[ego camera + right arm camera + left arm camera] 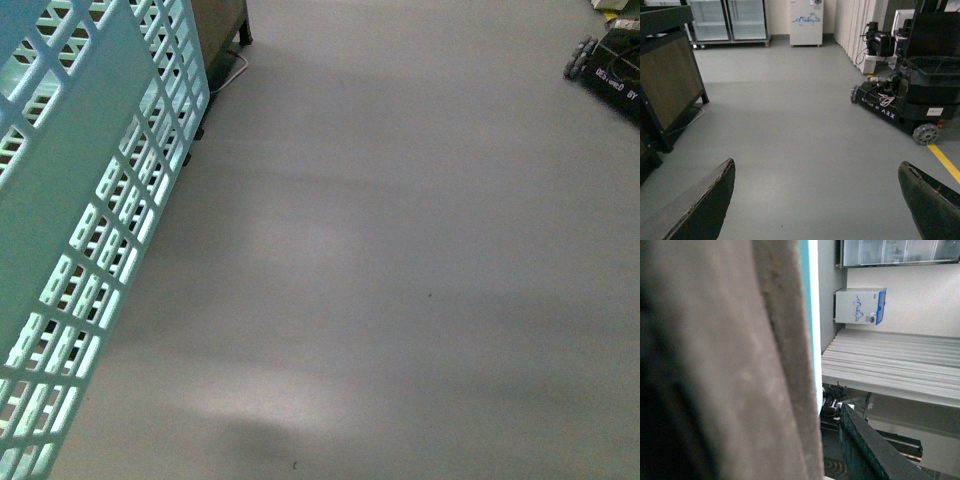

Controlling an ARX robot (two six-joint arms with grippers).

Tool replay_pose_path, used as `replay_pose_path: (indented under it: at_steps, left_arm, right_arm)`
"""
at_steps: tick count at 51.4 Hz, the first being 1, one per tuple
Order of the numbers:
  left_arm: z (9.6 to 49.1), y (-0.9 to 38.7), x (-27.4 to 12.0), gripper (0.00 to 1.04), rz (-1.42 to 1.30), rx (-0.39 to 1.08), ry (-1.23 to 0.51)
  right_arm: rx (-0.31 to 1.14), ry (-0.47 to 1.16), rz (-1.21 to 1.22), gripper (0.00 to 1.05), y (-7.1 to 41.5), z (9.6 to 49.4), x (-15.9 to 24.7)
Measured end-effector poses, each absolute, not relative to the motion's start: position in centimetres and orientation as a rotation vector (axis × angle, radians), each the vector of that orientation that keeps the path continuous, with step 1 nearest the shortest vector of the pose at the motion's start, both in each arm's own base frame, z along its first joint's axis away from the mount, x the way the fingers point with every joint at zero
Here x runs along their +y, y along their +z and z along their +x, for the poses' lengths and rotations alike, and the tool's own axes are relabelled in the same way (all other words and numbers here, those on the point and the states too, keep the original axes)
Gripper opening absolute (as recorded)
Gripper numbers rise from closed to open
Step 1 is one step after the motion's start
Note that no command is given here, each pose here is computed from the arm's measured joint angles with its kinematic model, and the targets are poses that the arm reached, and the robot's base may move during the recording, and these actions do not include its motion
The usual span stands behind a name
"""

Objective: Pick mango and avocado into basket

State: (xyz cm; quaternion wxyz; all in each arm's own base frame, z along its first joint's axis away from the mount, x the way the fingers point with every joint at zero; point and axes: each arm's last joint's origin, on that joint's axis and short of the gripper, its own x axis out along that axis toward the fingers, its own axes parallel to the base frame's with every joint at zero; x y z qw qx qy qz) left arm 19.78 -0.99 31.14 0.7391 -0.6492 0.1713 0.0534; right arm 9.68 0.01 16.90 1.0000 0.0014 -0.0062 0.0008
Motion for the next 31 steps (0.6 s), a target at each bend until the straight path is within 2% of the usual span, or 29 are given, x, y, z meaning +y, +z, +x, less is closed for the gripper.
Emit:
replay_pose_path:
  at_steps: [31]
  left_arm:
    - [19.78, 31.18, -0.99, 0.29, -1.423, 0.375, 0.116]
  right_arm:
    - [-0.012, 0.001, 0.003, 0.96, 16.90, 9.68, 0.01]
